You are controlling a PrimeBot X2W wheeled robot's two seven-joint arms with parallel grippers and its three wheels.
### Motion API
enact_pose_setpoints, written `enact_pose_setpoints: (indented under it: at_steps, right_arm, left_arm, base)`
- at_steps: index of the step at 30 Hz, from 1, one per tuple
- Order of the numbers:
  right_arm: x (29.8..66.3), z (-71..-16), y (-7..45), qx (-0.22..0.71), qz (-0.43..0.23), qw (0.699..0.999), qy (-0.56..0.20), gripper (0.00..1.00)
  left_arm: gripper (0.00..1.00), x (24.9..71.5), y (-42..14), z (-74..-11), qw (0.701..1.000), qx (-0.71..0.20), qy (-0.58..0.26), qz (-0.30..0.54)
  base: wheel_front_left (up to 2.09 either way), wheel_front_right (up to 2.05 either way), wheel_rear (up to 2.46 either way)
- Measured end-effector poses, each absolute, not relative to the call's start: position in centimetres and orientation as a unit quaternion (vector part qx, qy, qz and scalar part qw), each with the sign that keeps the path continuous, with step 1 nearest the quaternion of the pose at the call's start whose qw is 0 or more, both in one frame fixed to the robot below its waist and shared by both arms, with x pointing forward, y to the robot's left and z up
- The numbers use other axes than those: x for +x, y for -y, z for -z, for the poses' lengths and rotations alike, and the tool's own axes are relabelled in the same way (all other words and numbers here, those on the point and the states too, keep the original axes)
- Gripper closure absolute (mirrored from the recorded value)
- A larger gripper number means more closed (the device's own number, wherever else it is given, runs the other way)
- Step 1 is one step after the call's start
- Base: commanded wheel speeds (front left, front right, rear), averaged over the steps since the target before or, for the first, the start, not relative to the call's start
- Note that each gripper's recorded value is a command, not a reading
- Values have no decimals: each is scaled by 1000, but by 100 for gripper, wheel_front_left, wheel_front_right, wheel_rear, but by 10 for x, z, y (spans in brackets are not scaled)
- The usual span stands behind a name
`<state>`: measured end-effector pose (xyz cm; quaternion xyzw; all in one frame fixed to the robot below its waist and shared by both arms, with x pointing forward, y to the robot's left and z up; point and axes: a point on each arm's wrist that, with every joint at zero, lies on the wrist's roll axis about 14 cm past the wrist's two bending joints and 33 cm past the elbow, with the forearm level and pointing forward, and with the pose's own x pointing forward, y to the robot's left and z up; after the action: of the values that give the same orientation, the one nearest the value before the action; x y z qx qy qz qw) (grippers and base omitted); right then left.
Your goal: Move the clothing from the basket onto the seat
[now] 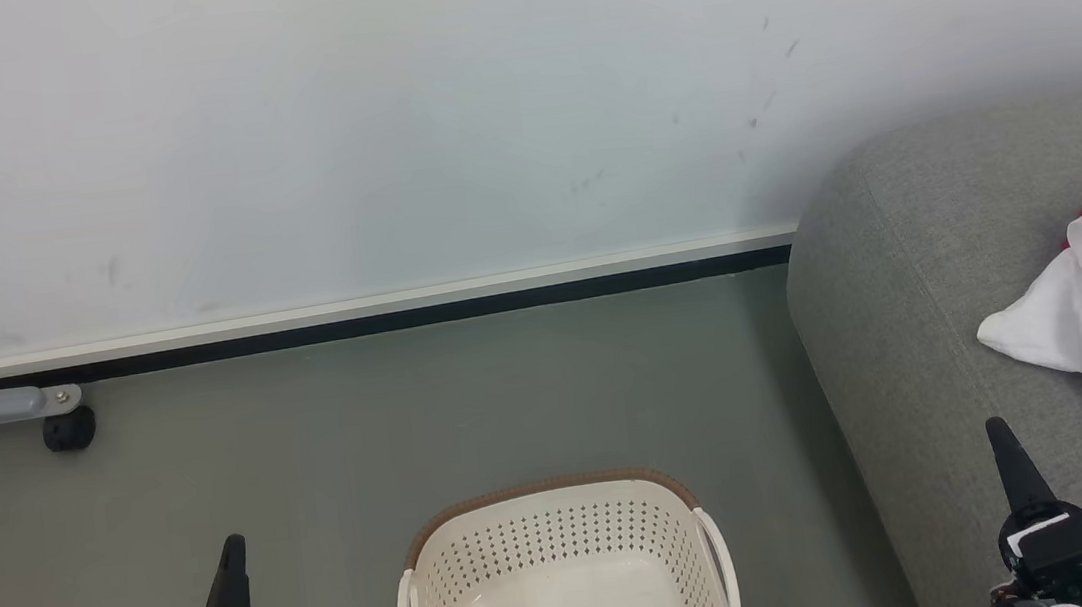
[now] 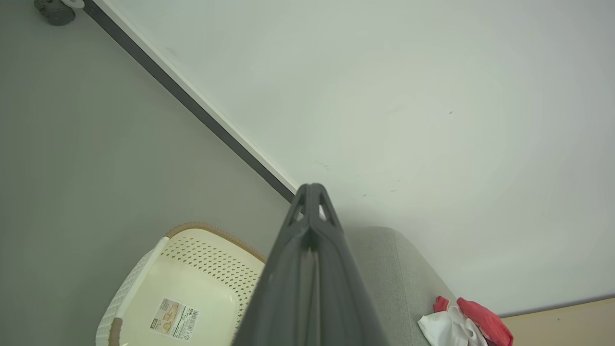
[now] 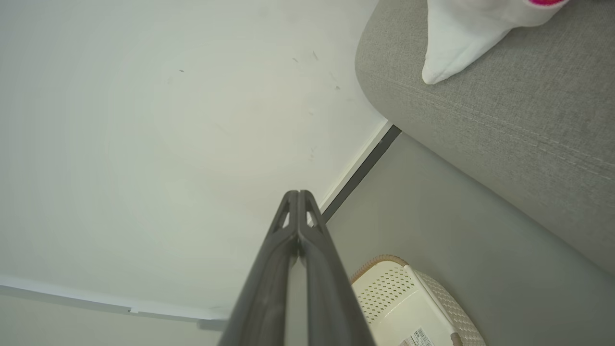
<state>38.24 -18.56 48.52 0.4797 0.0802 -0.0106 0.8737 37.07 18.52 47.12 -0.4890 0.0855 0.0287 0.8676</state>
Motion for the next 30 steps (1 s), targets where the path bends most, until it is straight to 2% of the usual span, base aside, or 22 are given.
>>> enact_pose_setpoints:
  at_steps: [18, 30]
  right_arm:
    - [382, -483, 195, 596, 26, 800, -60, 100]
    - [382, -484, 201, 669, 32, 741, -37, 100]
  left_arm:
    - [100, 374, -187, -473, 796, -600, -71, -29]
    - [100, 376, -190, -475, 742, -667, -54, -28]
  base:
    - [0, 0, 0]
    - [0, 0, 0]
